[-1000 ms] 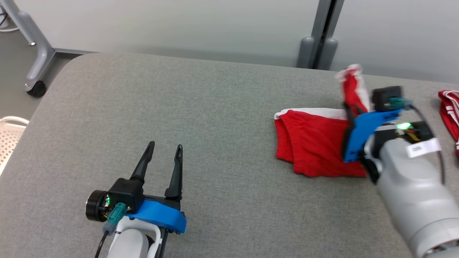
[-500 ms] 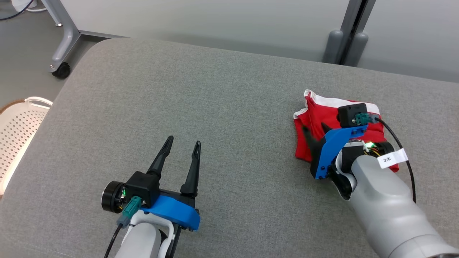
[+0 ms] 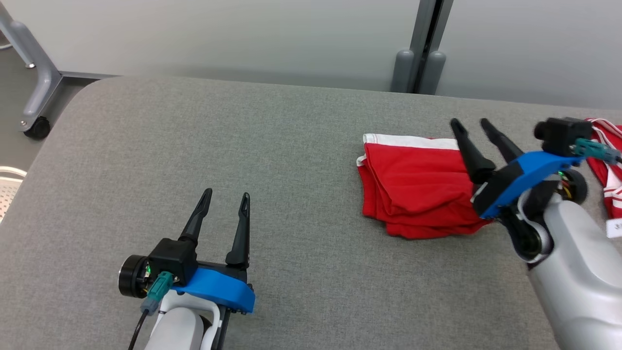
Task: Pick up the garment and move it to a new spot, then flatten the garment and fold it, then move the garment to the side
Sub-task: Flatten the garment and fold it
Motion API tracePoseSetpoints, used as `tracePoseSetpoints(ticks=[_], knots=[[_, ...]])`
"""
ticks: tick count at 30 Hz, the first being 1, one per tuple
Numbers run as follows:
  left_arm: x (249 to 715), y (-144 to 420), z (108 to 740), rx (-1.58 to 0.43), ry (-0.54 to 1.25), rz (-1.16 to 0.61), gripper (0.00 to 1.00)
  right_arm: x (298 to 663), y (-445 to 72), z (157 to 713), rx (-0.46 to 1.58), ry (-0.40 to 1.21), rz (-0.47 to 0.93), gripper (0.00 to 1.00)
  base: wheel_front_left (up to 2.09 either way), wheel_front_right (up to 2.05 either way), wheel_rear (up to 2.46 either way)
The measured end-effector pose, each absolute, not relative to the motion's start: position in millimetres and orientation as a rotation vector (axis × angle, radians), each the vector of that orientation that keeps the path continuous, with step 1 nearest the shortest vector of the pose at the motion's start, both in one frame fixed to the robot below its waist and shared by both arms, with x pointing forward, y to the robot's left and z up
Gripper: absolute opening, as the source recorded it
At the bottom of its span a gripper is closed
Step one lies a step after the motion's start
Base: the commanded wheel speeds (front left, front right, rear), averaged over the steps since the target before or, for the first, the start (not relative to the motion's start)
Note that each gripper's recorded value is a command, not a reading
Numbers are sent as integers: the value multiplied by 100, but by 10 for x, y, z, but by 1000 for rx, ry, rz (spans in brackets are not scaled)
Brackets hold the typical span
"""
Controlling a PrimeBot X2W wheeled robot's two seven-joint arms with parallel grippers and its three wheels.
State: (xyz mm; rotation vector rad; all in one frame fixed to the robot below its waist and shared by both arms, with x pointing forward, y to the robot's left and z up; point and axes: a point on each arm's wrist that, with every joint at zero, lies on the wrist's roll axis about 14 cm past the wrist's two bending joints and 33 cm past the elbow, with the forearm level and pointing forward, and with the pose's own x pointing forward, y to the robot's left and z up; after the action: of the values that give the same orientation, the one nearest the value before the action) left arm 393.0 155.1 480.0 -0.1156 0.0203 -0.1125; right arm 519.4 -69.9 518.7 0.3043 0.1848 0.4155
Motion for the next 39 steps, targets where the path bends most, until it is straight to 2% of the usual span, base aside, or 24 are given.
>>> tracePoseSetpoints(ticks=[6,10,19,27,39], knots=[[3927,1461,4831,-119,12,-138,100,5067,-1630,5131,161,104,202,100,0,0,0],[3898,1433,4807,-125,19,-144,100,4821,-1862,5079,93,64,134,100,0,0,0],[3810,1513,4743,-123,33,-120,100,4194,-1994,5102,147,-4,33,100,0,0,0],[3634,1550,4716,-115,37,-105,100,3775,-2038,5103,163,3,12,100,0,0,0],[3569,1623,4687,-117,45,-83,100,3643,-1959,5025,181,33,24,100,0,0,0]])
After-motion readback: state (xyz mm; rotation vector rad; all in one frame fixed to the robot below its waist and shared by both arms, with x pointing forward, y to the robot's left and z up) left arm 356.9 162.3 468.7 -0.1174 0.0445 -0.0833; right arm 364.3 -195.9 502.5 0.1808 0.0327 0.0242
